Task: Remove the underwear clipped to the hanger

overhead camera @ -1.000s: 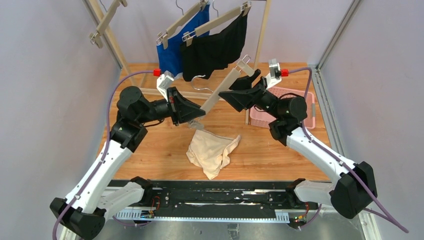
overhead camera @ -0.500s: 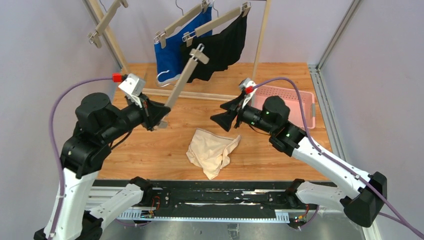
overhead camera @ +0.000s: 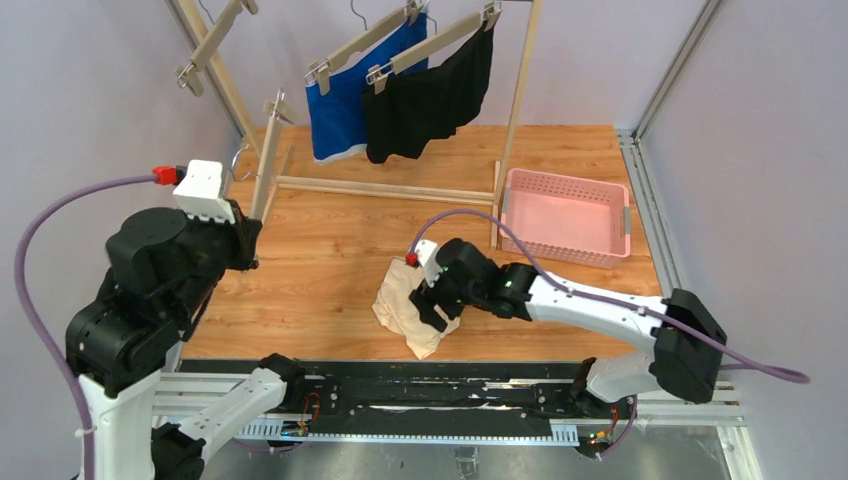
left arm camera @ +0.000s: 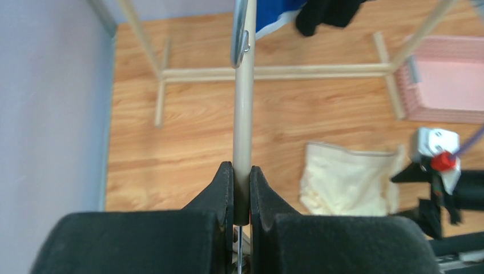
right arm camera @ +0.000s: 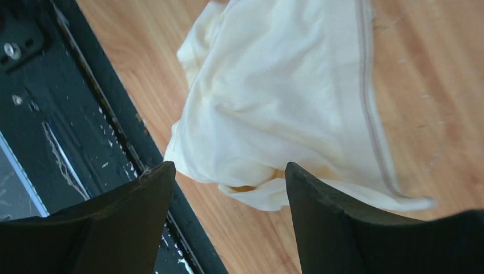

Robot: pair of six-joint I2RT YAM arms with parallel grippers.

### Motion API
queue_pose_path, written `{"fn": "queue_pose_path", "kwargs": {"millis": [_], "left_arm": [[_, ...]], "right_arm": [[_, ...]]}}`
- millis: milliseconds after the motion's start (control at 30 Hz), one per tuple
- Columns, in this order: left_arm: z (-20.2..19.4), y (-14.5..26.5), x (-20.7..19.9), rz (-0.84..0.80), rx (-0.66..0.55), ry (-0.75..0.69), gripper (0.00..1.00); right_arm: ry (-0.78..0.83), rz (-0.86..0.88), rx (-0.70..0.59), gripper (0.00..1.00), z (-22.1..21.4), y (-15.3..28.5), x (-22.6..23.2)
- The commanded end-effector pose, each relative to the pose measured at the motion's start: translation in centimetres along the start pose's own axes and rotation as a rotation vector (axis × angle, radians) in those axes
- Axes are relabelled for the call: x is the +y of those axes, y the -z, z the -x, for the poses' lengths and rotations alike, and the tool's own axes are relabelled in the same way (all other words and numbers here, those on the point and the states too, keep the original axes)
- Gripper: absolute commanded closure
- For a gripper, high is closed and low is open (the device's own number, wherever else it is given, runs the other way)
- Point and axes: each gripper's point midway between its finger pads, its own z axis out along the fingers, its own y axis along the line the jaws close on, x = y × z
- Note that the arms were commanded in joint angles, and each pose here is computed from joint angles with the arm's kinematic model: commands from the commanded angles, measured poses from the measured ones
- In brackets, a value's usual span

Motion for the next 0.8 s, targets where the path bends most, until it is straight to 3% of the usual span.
{"fn": "queue_pose_path", "kwargs": {"millis": [0, 300, 433, 467, 500, 567, 600, 767], "left_arm": [[-1.9, -1.4, 4.0, 0.249, 0.123, -0.087, 1.00], [1.0, -2.7, 6.0, 0.405, 0.132, -0.171, 1.00], [2.5, -4.7, 5.5, 0.382, 0.148, -0.193, 1.00], [2.8, -5.4, 5.4, 0.365, 0.153, -0.190, 1.00], [3.0, -6.1, 5.5, 0.357, 0.160, -0.188, 1.00], [3.4, -7.8, 5.8, 0.349, 0.186, -0.187, 1.00], [3.8, -8.5, 6.0, 0.346, 0.190, -0.184, 1.00], [5.7, -11.4, 6.5, 0.295, 0.192, -0.165, 1.00]], "right_arm": [[0.070, 0.034, 0.154, 0.28, -3.7, -1.7, 2.5], [0.087, 0.028, 0.338, 0.27, -8.6, -5.3, 4.6], [0.059, -0.039, 0.423, 0.30, -10.8, -6.2, 3.6], [0.053, -0.061, 0.444, 0.35, -11.3, -6.4, 3.3], [0.047, -0.081, 0.463, 0.47, -11.7, -6.5, 3.0], [0.037, -0.105, 0.508, 0.91, -12.6, -6.7, 2.6], [0.030, -0.114, 0.525, 0.98, -12.8, -6.7, 2.6], [0.020, -0.133, 0.465, 0.99, -10.8, -5.6, 2.5]]}}
